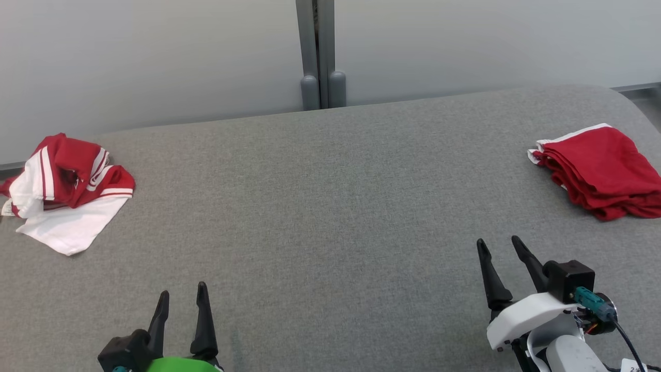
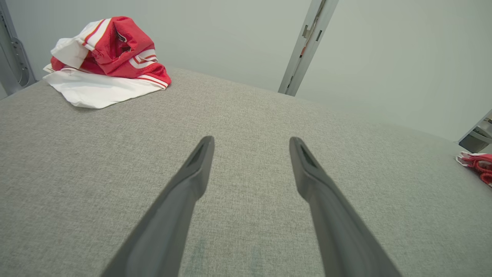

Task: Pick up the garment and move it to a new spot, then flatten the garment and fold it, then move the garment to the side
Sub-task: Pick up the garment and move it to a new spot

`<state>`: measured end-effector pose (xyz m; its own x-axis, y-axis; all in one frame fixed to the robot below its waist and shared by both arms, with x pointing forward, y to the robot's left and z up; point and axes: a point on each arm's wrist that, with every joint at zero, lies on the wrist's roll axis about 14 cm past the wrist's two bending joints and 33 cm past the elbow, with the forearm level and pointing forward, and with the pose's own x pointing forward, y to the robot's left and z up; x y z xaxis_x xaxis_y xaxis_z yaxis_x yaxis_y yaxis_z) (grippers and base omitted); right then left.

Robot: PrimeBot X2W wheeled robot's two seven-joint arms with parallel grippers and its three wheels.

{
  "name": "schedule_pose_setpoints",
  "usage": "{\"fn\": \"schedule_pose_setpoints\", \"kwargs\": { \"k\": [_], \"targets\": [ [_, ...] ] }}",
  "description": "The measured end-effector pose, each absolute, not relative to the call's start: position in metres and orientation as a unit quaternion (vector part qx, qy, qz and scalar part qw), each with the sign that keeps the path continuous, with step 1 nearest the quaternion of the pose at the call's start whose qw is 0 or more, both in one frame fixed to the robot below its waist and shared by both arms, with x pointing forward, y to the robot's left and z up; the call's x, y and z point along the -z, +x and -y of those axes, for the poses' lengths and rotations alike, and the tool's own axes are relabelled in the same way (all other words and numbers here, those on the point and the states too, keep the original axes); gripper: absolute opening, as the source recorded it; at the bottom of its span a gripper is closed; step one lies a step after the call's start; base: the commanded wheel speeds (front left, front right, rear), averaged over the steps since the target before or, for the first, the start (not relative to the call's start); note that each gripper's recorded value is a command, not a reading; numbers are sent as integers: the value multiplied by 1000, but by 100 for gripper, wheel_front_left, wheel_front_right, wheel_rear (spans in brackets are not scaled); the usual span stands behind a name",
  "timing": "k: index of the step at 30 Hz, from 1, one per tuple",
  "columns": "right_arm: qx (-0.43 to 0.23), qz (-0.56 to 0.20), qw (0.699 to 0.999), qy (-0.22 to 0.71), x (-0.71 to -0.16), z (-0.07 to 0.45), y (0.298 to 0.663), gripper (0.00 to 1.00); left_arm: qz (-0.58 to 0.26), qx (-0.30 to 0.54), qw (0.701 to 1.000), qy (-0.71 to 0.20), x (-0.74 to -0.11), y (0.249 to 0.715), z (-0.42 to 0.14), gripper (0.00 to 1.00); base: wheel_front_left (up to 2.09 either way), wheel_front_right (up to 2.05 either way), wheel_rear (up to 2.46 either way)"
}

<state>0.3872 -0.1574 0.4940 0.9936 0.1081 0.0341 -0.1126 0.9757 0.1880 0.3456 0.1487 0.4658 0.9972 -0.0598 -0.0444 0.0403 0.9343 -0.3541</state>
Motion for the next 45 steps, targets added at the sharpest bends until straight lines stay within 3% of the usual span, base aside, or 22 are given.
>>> {"fn": "schedule_pose_setpoints", "kwargs": {
  "k": [11,32,45],
  "targets": [
    [-96,7,991,91,-493,128,398,100,-5,-21,985,-169,-474,333,-181,100,0,0,0],
    [-279,-7,957,80,-495,-11,413,100,46,-209,964,-158,-482,240,-287,100,0,0,0],
    [-300,-6,951,76,-496,-27,414,100,52,-232,961,-138,-487,228,-305,100,0,0,0]
  ]
}}
